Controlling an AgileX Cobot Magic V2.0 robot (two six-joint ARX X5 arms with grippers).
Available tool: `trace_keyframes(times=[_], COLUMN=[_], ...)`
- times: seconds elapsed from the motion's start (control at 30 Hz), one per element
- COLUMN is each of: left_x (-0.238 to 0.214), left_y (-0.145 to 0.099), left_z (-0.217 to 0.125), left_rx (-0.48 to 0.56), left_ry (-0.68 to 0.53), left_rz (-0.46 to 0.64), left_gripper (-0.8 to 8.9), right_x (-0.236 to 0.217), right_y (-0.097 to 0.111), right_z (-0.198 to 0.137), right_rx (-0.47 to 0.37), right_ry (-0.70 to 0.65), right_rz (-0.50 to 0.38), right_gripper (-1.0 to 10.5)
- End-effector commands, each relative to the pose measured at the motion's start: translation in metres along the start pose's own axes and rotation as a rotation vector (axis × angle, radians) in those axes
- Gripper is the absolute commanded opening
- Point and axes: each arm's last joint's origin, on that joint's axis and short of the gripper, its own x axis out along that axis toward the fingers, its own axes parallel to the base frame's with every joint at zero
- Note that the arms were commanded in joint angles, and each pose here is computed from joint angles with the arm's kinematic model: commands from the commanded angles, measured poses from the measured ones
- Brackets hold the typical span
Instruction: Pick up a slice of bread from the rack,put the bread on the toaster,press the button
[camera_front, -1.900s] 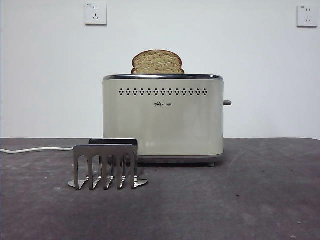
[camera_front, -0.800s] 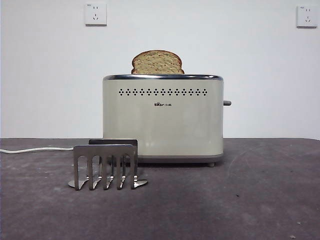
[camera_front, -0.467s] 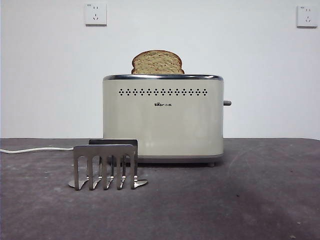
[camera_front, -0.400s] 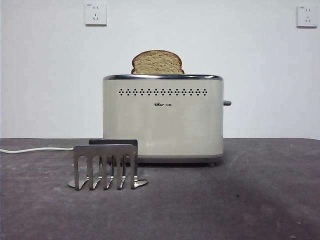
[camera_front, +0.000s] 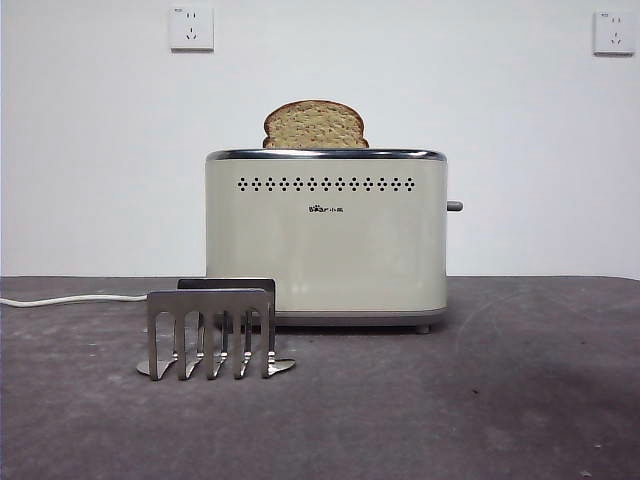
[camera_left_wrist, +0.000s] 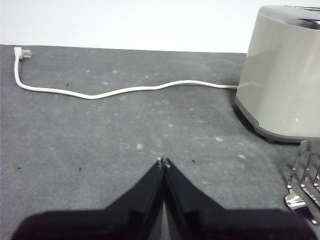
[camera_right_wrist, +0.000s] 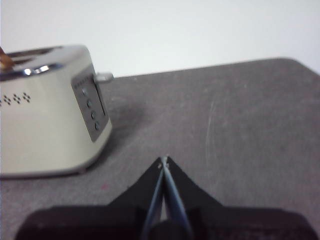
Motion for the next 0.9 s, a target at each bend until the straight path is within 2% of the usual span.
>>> trace_keyframes(times=[0.03,0.27,0.43,0.9], left_x=[0.001,0.001,0.001,0.001], left_y=[0.001,0.001,0.001,0.001], left_z=[-0.005,-0.005,-0.005,-0.005], left_rx=[-0.008,-0.008,-0.008,-0.008], left_ry=[0.011,0.011,0.011,0.011], left_rz=[0.007,0.006,0.006,0.006], left_gripper=[-0.03,-0.03,-0.03,-0.03], right_x=[0.002,0.000,0.000,0.000], right_y=[0.000,-0.001,-0.002,-0.002], right_z=[-0.009,-0.021,-0.021,-0.020], right_rx=[0.031,0.030,0.053,0.051], right_ry=[0.006,0.081,0.080,0.078], right_rz=[0.003,-0.020,-0.023,-0.024], right_gripper=[0.0,0.0,0.0,0.0])
